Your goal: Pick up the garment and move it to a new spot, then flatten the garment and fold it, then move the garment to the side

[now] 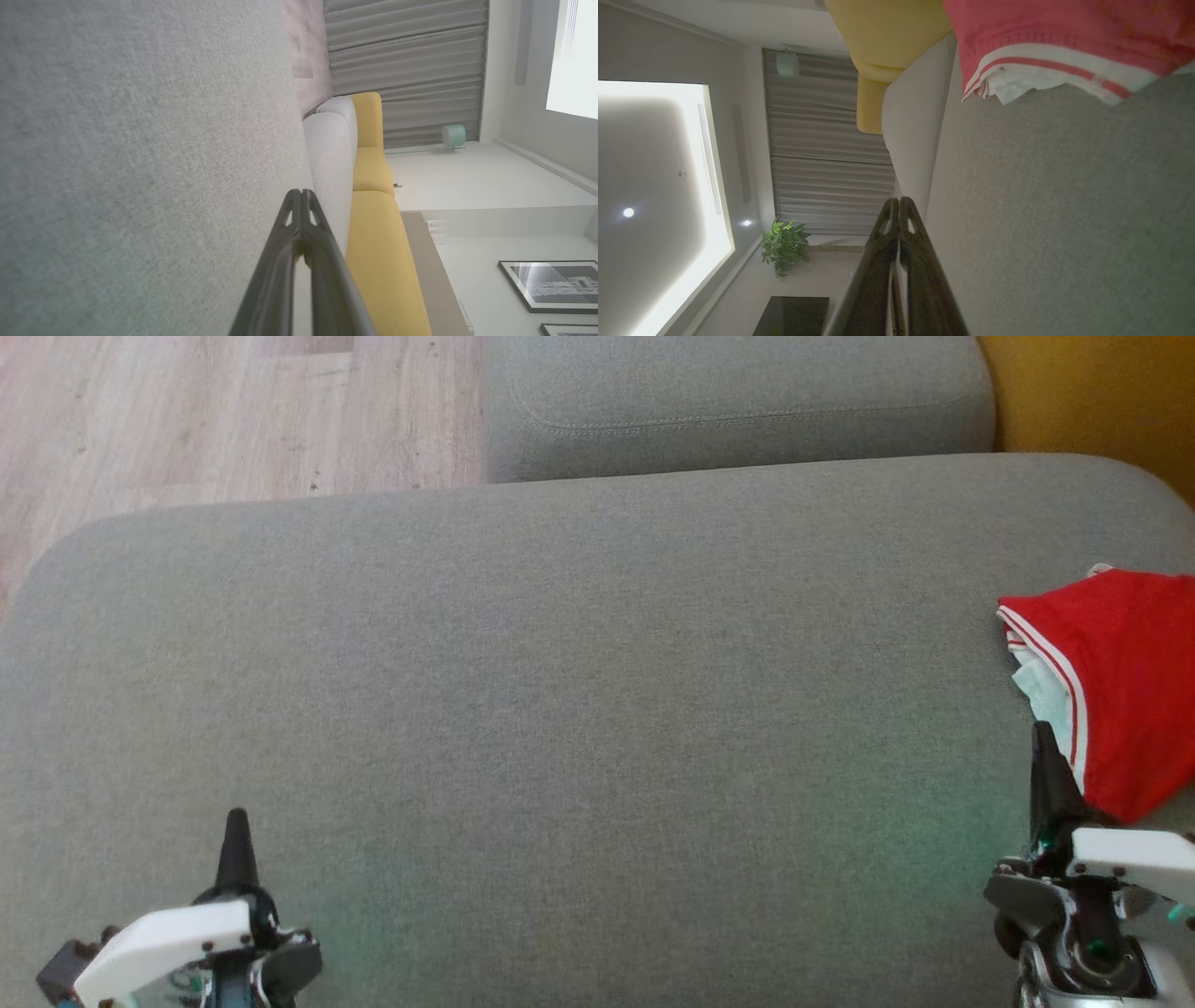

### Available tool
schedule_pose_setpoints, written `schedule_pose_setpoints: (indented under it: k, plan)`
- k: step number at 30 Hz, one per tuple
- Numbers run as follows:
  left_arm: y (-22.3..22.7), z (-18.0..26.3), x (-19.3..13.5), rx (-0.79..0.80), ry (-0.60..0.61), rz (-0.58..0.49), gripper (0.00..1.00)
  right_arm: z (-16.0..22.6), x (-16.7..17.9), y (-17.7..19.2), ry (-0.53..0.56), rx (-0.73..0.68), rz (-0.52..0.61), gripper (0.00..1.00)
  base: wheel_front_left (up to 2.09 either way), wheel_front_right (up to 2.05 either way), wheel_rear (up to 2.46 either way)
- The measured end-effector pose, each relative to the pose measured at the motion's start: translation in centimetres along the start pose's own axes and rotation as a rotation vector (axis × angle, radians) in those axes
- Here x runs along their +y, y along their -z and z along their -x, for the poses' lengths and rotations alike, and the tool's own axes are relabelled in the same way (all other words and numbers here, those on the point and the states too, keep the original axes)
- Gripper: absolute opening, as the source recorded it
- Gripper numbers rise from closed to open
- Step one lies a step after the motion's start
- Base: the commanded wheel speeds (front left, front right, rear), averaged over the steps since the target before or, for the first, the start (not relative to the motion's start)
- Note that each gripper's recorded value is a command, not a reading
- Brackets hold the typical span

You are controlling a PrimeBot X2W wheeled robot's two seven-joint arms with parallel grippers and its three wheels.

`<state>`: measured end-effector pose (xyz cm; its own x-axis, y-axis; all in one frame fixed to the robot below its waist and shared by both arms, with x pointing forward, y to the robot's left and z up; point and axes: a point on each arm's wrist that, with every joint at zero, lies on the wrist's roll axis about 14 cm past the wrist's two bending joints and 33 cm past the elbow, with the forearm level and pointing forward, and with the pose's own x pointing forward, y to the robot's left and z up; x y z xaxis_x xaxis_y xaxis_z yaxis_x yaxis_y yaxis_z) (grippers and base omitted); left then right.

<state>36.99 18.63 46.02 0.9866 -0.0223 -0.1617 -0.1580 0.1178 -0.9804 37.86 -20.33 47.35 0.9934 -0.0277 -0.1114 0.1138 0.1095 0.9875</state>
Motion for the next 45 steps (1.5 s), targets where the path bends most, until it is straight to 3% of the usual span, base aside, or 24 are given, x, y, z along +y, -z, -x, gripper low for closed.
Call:
schedule_pose_setpoints:
  k: [11, 45]
  plan:
    - [-0.2, -0.2, -1.4, 0.003, 0.059, 0.118, 0.00, -0.1, 1.1, -0.5, -0.041, -0.002, -0.115, 0.00, 0.00, 0.00, 0.00]
    - [-0.3, -0.2, -1.4, 0.002, 0.061, 0.118, 0.00, -0.1, 1.2, -0.5, -0.043, -0.002, -0.117, 0.00, 0.00, 0.00, 0.00]
